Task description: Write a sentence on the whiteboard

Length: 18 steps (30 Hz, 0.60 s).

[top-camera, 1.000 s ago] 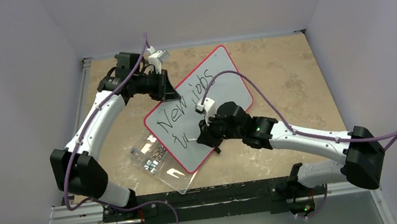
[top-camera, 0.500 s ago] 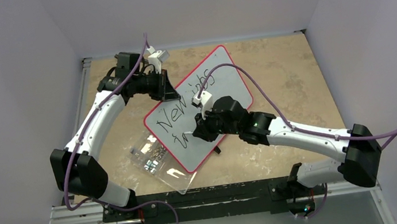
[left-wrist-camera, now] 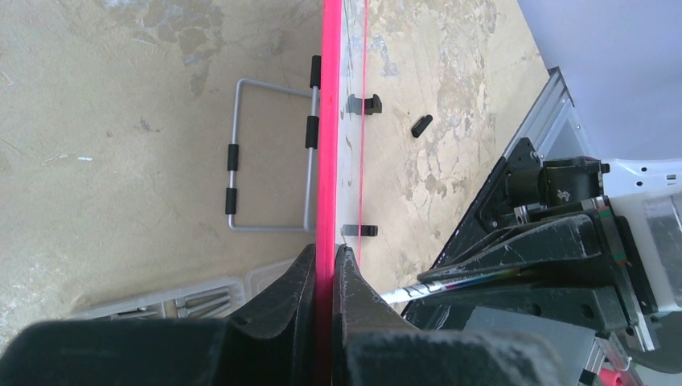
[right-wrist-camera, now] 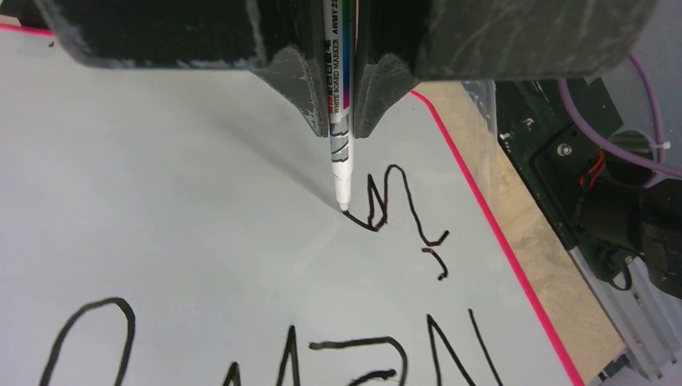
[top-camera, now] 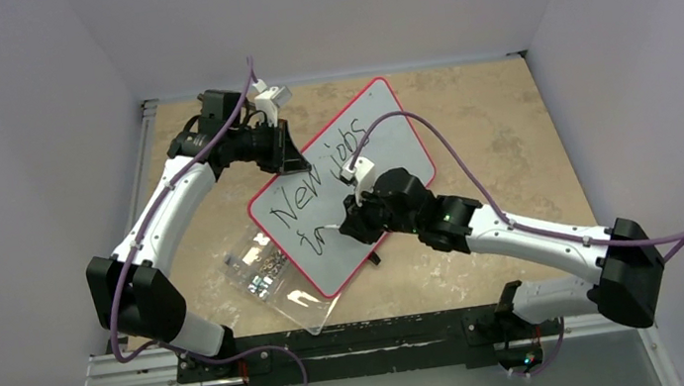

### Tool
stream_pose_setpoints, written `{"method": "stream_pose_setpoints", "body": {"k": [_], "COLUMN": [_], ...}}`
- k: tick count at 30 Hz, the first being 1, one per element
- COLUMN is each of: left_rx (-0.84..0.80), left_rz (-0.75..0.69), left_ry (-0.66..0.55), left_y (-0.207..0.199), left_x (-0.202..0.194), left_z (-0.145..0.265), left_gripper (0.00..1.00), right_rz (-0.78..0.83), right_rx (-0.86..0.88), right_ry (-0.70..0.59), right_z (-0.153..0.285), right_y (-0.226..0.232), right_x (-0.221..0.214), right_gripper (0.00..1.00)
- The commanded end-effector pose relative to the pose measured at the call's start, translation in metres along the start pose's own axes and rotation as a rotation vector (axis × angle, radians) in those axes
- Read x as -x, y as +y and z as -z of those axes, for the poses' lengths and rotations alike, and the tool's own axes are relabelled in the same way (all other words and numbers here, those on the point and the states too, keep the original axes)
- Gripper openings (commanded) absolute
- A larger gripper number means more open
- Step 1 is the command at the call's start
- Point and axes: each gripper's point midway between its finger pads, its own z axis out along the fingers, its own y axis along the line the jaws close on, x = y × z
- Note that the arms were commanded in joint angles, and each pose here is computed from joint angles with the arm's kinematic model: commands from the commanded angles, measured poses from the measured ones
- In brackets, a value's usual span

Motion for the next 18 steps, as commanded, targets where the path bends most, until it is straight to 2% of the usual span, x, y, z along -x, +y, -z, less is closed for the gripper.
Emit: {"method": "stream_pose_setpoints", "body": {"k": [1,18], "left_rx": [0.109,0.111], "left_rz": [-0.080,-0.086], "left_ry": [-0.054,-0.061], "left_y": [0.015,0.013], "left_x": [0.016,0.018], "left_z": [0.007,0.009], "left_gripper": [0.00,0.00], "right_rz": [-0.018,-0.029], "right_rx": [-0.142,-0.033], "right_ry": [-0.027,0.015], "right_z": [0.001,0.004], "right_y": [-0.033,-0.016], "right_x": [-0.005,-0.025], "right_gripper": [0.00,0.00]}}
